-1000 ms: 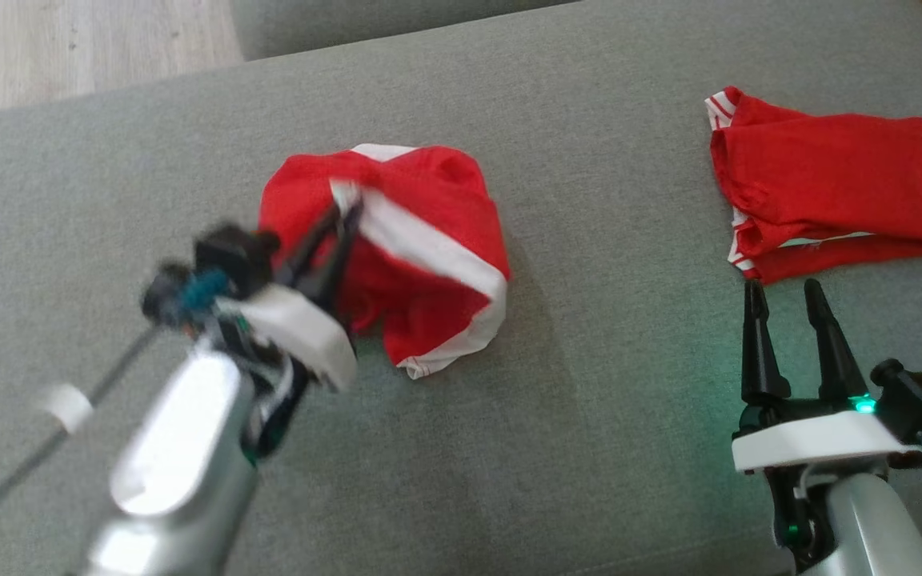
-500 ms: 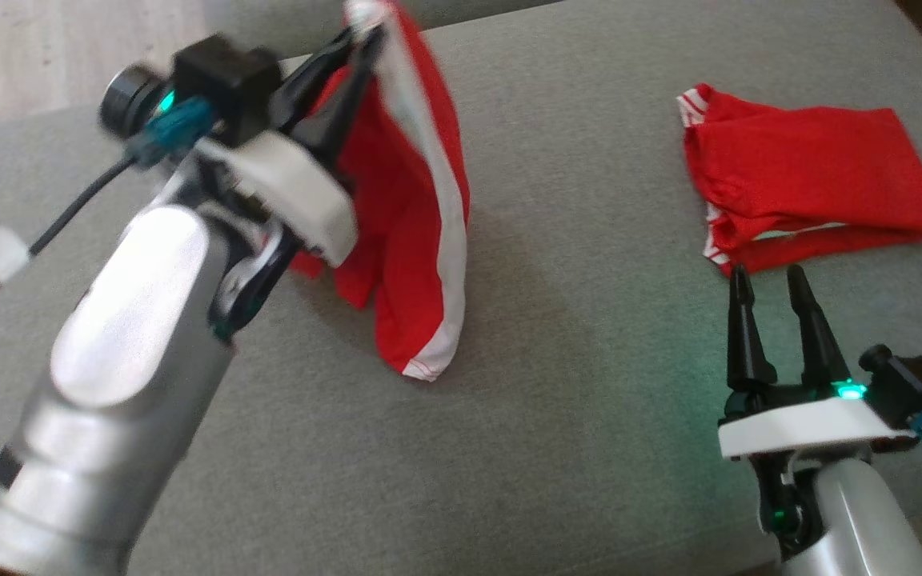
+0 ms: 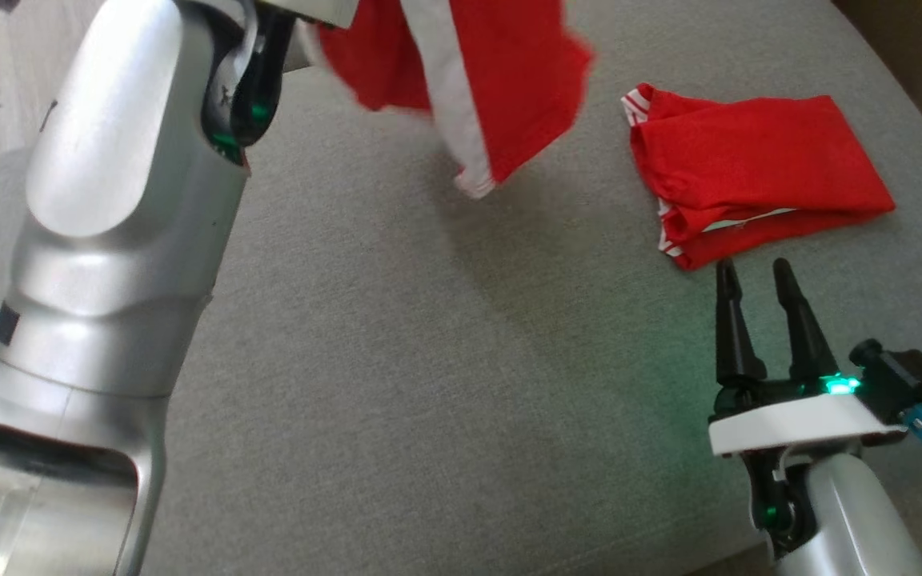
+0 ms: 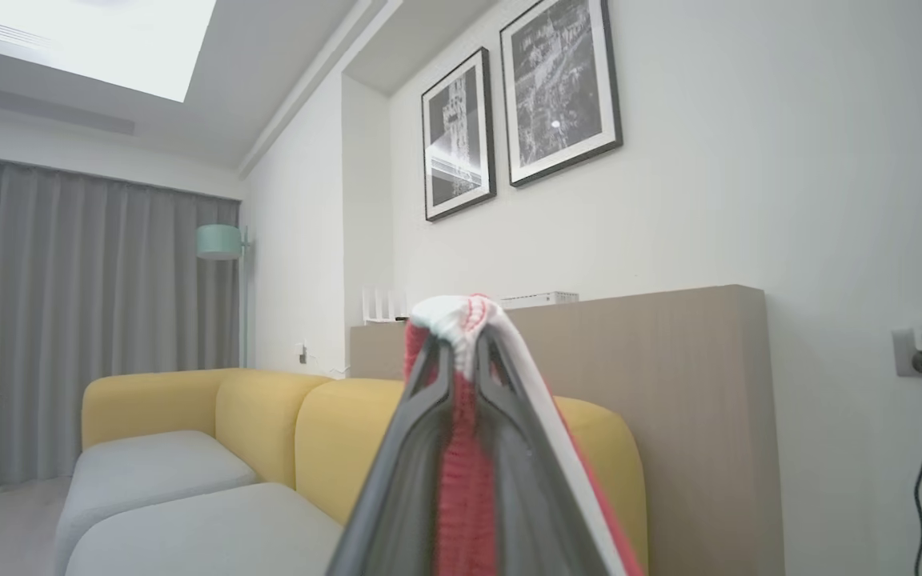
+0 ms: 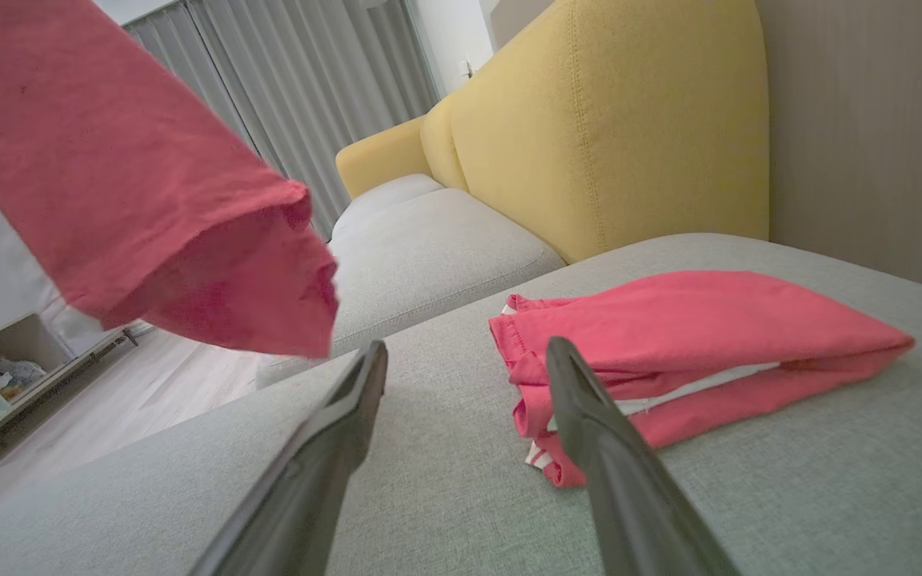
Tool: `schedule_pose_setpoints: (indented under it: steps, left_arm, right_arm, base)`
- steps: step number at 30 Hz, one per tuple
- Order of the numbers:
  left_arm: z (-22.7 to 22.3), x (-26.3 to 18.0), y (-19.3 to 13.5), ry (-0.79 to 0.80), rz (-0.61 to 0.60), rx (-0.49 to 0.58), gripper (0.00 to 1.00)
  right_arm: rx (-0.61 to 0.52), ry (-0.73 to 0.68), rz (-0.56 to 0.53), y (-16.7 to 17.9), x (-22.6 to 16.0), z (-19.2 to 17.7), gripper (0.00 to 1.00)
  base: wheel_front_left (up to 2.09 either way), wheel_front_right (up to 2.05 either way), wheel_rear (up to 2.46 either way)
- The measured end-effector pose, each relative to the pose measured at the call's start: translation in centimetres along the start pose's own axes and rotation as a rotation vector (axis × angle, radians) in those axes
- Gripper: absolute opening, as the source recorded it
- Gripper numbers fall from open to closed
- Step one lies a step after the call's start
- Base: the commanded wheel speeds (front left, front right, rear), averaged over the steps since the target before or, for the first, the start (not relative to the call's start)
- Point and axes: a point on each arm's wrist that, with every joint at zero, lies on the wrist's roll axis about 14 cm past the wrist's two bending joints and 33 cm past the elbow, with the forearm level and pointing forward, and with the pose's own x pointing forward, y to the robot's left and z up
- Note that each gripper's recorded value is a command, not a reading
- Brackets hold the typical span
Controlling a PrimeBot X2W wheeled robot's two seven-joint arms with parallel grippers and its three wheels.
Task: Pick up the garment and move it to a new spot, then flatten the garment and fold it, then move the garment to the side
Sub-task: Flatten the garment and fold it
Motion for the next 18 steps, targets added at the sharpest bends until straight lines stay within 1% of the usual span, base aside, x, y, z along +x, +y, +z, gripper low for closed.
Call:
schedule_pose_setpoints:
  steps: [2, 4, 7, 10, 13, 16, 18]
  left_arm:
    - [-0.7, -0.4, 0.8, 0.004, 0.022, -0.004, 0.0]
    - [-2.5, -1.5, 1.8, 0.037, 0.052, -0.011, 0.0]
    - [-7.1, -4.8, 3.6, 0.154, 0.116, -0.037, 0.0]
    - [-13.0, -10.3, 5.1, 0.323, 0.193, -0.077, 0.0]
    - [-17.8, -16.8, 5.7, 0.478, 0.257, -0.098, 0.0]
    - [-20.6, -22.3, 6.1, 0.583, 0.321, -0.106, 0.0]
    - [-21.4, -24.6, 6.3, 0.622, 0.348, -0.099, 0.0]
  right_arm:
    - [0.0, -0.003, 0.0, 0.0, 0.2, 0.1, 1.0]
    - [0.001, -0.001, 0.006, 0.2, 0.5, 0.0, 1.0]
    - [0.003, 0.012, 0.02, 0.7, 0.9, -0.5, 1.0]
    - [0.003, 0.024, 0.036, 1.2, 1.4, -1.0, 1.0]
    - [0.005, 0.041, 0.052, 1.7, 1.9, -1.7, 1.0]
    - [-0.006, 0.058, 0.072, 2.3, 2.4, -2.4, 1.0]
    - [-0.009, 0.067, 0.081, 2.6, 2.8, -2.8, 1.0]
  base:
    - [0.0, 0.0, 0.0]
    - [0.0, 0.0, 0.0]
    - [0.0, 0.0, 0.0]
    - [0.0, 0.0, 0.0]
    - [0.0, 0.0, 0.0]
    - [0.0, 0.0, 0.0]
    - [0.0, 0.0, 0.0]
